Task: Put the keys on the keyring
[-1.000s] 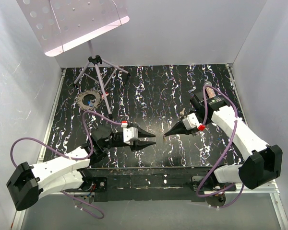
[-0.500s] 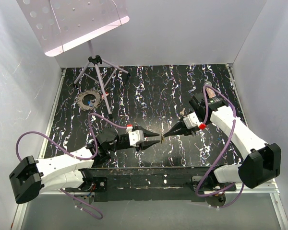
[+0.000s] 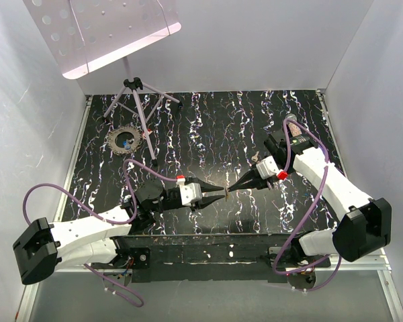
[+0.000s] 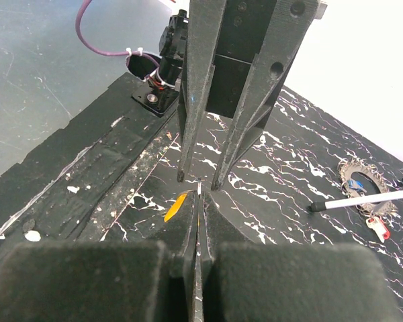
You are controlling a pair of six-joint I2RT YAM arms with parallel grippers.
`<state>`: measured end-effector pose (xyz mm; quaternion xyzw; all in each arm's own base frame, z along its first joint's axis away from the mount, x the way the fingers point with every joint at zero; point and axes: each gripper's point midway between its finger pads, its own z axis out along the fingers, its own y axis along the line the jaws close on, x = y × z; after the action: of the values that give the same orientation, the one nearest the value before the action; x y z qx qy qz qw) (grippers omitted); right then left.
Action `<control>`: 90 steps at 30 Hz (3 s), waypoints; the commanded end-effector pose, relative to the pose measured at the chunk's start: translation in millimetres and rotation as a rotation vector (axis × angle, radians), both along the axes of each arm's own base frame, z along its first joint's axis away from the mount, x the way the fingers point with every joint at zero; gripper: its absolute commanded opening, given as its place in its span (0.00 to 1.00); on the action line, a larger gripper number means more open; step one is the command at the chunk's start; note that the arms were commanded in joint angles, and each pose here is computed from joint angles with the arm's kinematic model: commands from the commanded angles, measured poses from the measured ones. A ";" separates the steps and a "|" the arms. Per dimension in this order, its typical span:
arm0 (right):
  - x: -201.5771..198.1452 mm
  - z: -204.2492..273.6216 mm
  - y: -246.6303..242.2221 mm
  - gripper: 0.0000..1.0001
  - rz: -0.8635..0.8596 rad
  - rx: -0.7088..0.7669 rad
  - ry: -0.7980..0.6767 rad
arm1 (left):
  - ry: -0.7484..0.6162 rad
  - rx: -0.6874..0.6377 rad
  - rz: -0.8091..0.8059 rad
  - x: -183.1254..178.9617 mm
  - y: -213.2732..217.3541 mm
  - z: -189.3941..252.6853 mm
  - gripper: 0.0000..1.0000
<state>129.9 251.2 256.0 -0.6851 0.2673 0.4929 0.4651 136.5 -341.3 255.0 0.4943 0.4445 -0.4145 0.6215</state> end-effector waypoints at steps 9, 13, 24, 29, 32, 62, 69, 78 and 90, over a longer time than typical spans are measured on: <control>-25.9 8.4 -6.1 0.01 0.008 -0.024 0.190 | -0.051 -0.049 0.001 -2.8 -6.1 18.8 0.21; -26.4 8.2 -6.1 0.01 0.010 -0.026 0.191 | -0.060 -0.042 0.002 -2.6 -10.4 16.4 0.18; -26.3 6.8 -5.8 0.01 0.012 -0.032 0.196 | -0.071 -0.023 0.040 0.6 -7.6 15.1 0.00; -28.2 6.1 -7.5 0.05 0.014 -0.047 0.193 | -0.046 0.009 0.079 6.6 -5.2 12.3 0.00; -29.5 6.1 -9.0 0.18 0.015 -0.069 0.198 | -0.045 0.033 0.099 9.2 -1.9 13.7 0.00; -16.8 5.8 -0.4 0.47 -0.020 -0.268 0.332 | 0.069 0.186 0.046 0.7 -6.6 9.5 0.00; -11.6 1.3 -0.5 0.48 -0.046 -0.301 0.331 | 0.083 0.184 0.033 -1.1 -8.9 8.0 0.00; -12.7 15.3 -2.2 0.48 -0.055 -0.307 0.322 | 0.097 0.195 0.039 -0.9 -7.6 4.0 0.00; -1.6 -3.8 0.8 0.45 -0.099 -0.379 0.330 | 0.104 0.182 0.043 -0.5 -7.6 7.5 0.00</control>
<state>126.8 248.8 253.8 -0.6532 0.4572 0.5208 0.3051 137.5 -346.0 239.2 0.5277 0.5398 -0.3717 0.5403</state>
